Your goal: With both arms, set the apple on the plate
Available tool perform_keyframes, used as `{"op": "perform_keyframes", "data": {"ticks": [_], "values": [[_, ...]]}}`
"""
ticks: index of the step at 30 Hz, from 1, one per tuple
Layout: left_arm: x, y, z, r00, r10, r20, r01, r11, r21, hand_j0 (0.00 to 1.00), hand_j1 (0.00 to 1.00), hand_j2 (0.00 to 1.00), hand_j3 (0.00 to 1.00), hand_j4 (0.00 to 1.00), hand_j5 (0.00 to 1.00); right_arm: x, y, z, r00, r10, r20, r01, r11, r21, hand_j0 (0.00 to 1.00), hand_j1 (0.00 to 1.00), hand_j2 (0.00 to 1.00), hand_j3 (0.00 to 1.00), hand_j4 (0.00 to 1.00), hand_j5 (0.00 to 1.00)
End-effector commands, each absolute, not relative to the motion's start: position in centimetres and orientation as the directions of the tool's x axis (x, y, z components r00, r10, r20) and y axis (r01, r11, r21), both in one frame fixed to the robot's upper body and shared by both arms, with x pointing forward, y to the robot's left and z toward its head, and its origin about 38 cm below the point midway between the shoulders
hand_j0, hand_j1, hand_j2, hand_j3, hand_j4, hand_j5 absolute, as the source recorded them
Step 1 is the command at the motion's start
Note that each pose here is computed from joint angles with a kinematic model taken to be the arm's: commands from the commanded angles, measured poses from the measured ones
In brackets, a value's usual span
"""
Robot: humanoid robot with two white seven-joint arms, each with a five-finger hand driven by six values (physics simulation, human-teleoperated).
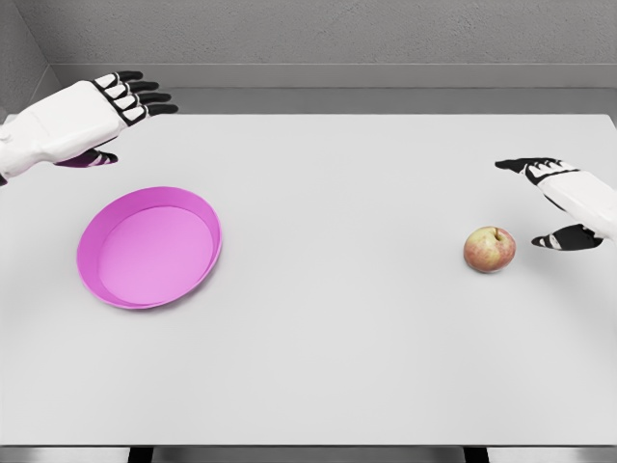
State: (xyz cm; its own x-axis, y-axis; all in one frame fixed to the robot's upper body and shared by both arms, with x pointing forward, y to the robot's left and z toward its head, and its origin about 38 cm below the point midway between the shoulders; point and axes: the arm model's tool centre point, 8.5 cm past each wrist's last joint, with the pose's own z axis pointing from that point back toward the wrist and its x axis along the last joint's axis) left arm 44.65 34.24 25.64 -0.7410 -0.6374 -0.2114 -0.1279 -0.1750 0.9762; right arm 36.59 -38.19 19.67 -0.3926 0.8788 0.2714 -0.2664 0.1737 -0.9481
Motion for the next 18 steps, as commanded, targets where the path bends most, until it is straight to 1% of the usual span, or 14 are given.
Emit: {"op": "perform_keyframes", "data": {"ticks": [1, 8, 9, 11, 13, 15, 18], "values": [[44.6, 34.3, 25.7, -0.74, -0.639, -0.208, -0.128, -0.171, 0.977, 1.0, 1.0, 1.0, 1.0, 1.0, 1.0, 36.5, -38.2, 19.7, -0.393, 0.879, 0.27, -0.278, 0.167, -0.946, 1.0, 1.0, 1.0, 1.0, 1.0, 1.0], [44.6, 34.3, 25.6, -0.741, -0.638, -0.208, -0.125, -0.173, 0.977, 1.0, 1.0, 1.0, 1.0, 1.0, 1.0, 36.2, -38.2, 18.7, -0.39, 0.878, 0.277, -0.31, 0.158, -0.938, 1.0, 1.0, 1.0, 1.0, 1.0, 1.0], [44.6, 34.3, 25.6, -0.741, -0.638, -0.209, -0.126, -0.174, 0.977, 1.0, 1.0, 1.0, 1.0, 1.0, 1.0, 36.1, -38.3, 18.4, -0.387, 0.881, 0.272, -0.358, 0.128, -0.925, 1.0, 1.0, 1.0, 1.0, 1.0, 1.0], [44.6, 34.3, 25.6, -0.74, -0.638, -0.212, -0.127, -0.176, 0.976, 1.0, 1.0, 1.0, 1.0, 1.0, 1.0, 35.5, -37.9, 17.9, -0.401, 0.877, 0.266, -0.503, 0.032, -0.864, 1.0, 1.0, 1.0, 1.0, 1.0, 1.0], [44.7, 34.4, 25.4, -0.74, -0.639, -0.212, -0.112, -0.193, 0.975, 1.0, 1.0, 1.0, 1.0, 1.0, 1.0, 35.7, -38.0, 18.4, -0.411, 0.877, 0.25, -0.586, -0.045, -0.809, 1.0, 1.0, 1.0, 1.0, 1.0, 1.0], [44.7, 34.4, 25.4, -0.74, -0.639, -0.212, -0.112, -0.193, 0.975, 1.0, 1.0, 1.0, 1.0, 1.0, 1.0, 35.9, -37.7, 19.0, -0.424, 0.873, 0.242, -0.596, -0.068, -0.8, 1.0, 1.0, 1.0, 1.0, 1.0, 1.0], [44.7, 34.5, 25.4, -0.737, -0.642, -0.211, -0.11, -0.194, 0.975, 1.0, 1.0, 1.0, 1.0, 1.0, 1.0, 37.1, -37.5, 20.4, -0.429, 0.873, 0.232, -0.568, -0.061, -0.821, 1.0, 1.0, 1.0, 1.0, 1.0, 1.0]]}}
